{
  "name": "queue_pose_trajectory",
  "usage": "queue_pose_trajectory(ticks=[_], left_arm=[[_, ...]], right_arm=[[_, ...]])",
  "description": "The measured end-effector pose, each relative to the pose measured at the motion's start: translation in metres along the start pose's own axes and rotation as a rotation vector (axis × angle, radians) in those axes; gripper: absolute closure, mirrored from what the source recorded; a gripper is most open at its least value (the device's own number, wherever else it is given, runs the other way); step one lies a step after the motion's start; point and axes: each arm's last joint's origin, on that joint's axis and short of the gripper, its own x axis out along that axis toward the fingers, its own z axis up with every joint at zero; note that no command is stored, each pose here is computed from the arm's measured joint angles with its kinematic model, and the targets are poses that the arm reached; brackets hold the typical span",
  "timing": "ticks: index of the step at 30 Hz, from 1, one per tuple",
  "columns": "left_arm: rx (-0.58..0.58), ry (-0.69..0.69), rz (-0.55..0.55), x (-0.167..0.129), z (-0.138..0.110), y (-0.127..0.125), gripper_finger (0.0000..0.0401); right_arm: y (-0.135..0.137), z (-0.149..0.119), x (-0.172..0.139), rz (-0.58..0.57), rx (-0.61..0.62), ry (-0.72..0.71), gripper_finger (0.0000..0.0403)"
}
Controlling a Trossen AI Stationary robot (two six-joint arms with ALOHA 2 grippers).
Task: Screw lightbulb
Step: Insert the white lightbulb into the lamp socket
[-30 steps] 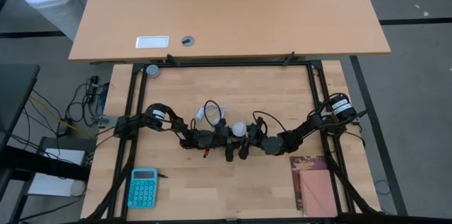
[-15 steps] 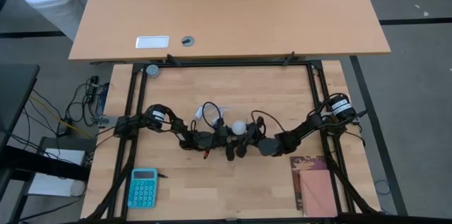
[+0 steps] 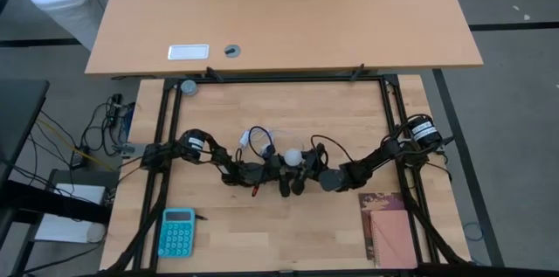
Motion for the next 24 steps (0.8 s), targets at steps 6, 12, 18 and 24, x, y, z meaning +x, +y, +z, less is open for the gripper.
queue_pose_trajectory(ticks=[6, 12, 18, 24], left_arm=[[0.004, 0.002, -0.003, 0.0, 0.0, 0.0, 0.0203], [0.008, 0.007, -0.037, 0.0, 0.0, -0.001, 0.0203], [0.05, 0.022, -0.114, 0.003, 0.0, 0.002, 0.0203], [0.001, 0.056, -0.192, 0.005, -0.001, 0.016, 0.0203]], right_arm=[[-0.003, 0.0, -0.002, 0.038, 0.004, 0.014, 0.0101], [-0.006, 0.011, -0.01, 0.058, -0.082, 0.075, 0.0074], [-0.014, 0.022, -0.023, 0.073, -0.114, 0.192, 0.0081], [-0.019, 0.029, -0.036, 0.066, -0.155, 0.252, 0.0085]])
